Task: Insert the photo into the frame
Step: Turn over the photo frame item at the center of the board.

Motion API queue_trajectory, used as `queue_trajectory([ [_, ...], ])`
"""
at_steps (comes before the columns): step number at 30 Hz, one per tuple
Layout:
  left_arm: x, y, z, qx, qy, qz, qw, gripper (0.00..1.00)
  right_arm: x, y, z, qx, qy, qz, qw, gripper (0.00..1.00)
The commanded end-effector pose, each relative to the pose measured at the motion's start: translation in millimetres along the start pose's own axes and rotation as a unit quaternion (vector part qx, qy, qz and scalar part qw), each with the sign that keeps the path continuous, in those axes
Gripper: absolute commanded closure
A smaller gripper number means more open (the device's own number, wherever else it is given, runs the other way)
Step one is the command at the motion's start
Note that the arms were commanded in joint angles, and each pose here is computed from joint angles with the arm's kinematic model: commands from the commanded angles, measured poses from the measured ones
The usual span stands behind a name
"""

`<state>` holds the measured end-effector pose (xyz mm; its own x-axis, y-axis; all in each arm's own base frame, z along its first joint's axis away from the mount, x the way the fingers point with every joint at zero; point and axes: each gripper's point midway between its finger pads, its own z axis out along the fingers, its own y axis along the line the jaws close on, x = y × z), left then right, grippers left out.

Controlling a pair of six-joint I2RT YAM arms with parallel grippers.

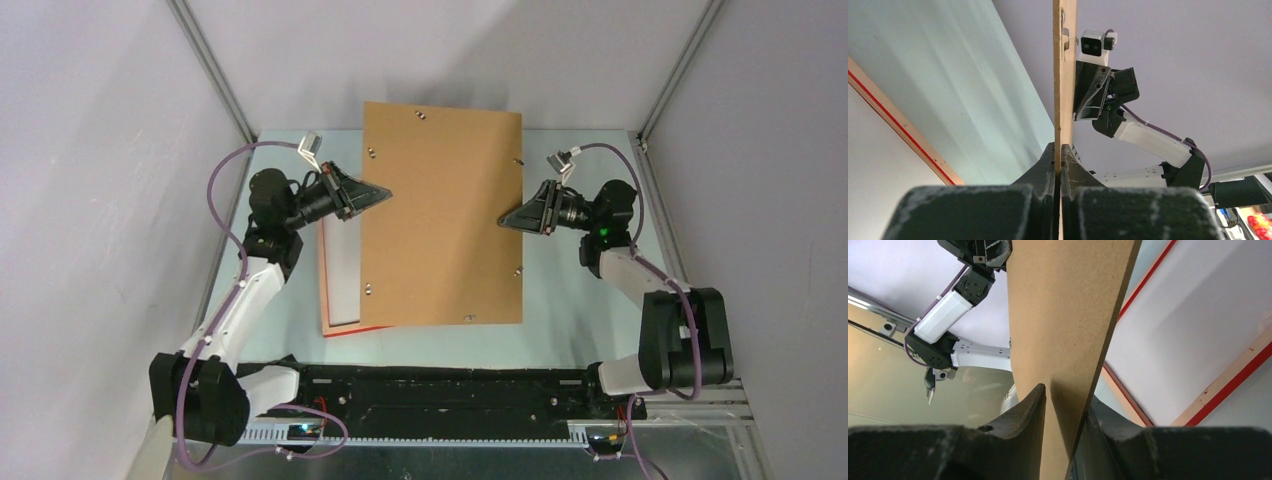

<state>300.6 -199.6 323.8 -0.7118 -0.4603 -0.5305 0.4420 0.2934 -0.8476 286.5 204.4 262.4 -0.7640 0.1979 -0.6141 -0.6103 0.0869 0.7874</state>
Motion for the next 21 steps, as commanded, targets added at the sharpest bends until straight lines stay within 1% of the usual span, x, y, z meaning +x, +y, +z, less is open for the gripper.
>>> queue_trajectory([
  [1, -10.9, -0.7, -1.6, -0.002, -0.031, 0.035, 0.999, 1.00, 6.7, 35.8, -0.6, -0.026, 0.021, -0.065, 0.997, 0.67],
  [10, -8.8, 16.9, -1.9, -0.029, -0.035, 0.057, 0.997, 1.00, 8.0, 50.8, -2.7, -0.033, 0.021, -0.082, 0.996, 0.70],
  [17, -6.7, 31.4, -6.3, -0.055, -0.047, 0.090, 0.993, 1.00, 8.7, 55.6, -3.4, -0.035, 0.020, -0.074, 0.996, 0.69],
  [21, -2.6, 36.9, -7.8, -0.059, -0.044, 0.106, 0.992, 1.00, 8.5, 55.9, -2.9, -0.036, 0.019, -0.068, 0.997, 0.68],
])
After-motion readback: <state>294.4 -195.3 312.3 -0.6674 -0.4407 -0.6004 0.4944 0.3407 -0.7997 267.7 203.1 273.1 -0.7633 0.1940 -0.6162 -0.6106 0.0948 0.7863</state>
